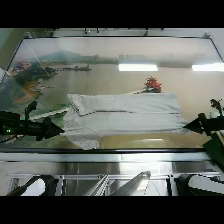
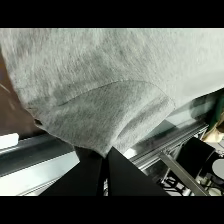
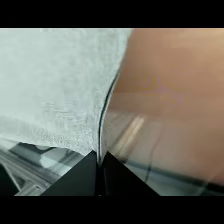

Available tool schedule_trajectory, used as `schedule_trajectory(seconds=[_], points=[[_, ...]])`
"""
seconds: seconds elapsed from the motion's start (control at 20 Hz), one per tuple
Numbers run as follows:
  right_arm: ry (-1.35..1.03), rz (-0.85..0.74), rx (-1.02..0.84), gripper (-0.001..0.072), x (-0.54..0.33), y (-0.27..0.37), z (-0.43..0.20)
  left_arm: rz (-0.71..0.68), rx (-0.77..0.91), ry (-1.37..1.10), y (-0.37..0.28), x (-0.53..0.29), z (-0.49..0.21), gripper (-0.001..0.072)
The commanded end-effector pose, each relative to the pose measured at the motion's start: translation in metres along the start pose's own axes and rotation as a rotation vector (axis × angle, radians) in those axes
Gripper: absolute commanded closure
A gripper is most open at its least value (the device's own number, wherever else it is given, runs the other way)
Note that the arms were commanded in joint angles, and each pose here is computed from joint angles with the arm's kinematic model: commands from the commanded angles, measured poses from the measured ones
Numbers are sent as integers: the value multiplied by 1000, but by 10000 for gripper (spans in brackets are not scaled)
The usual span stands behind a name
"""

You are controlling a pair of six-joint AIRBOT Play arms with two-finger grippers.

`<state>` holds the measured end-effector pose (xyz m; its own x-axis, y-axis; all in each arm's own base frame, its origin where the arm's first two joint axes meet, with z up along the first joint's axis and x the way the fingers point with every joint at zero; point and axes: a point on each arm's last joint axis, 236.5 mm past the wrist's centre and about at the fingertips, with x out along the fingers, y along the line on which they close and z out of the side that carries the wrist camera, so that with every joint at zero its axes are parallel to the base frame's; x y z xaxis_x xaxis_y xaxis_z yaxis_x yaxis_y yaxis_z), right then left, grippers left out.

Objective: Fold the shirts.

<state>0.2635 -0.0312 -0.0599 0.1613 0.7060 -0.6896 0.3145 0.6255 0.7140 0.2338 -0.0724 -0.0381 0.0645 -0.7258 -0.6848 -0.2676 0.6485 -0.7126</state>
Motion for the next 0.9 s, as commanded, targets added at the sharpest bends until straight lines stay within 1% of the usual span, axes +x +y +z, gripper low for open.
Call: schedule_trajectory(seconds=[0.0,0.1,0.15,0.3,0.45,0.65,0.85], points=[[-49,115,-18,698,-9,30,7,-30,-6,37,-6,1,0,680],[-131,193,-45,698,-14,49,25,-61,55,0,-29,-4,25,680],[-189,213,-45,698,-18,55,40,-52,91,-28,-38,-10,45,680],[-293,222,-71,698,-28,63,79,-58,137,-53,-69,-23,96,680],[-338,182,-111,697,-17,62,118,-48,164,-55,-83,-20,146,680],[-345,107,-138,697,28,42,162,-47,141,-43,-74,3,205,680],[-359,34,-189,697,58,24,187,-49,124,13,-53,36,233,688]])
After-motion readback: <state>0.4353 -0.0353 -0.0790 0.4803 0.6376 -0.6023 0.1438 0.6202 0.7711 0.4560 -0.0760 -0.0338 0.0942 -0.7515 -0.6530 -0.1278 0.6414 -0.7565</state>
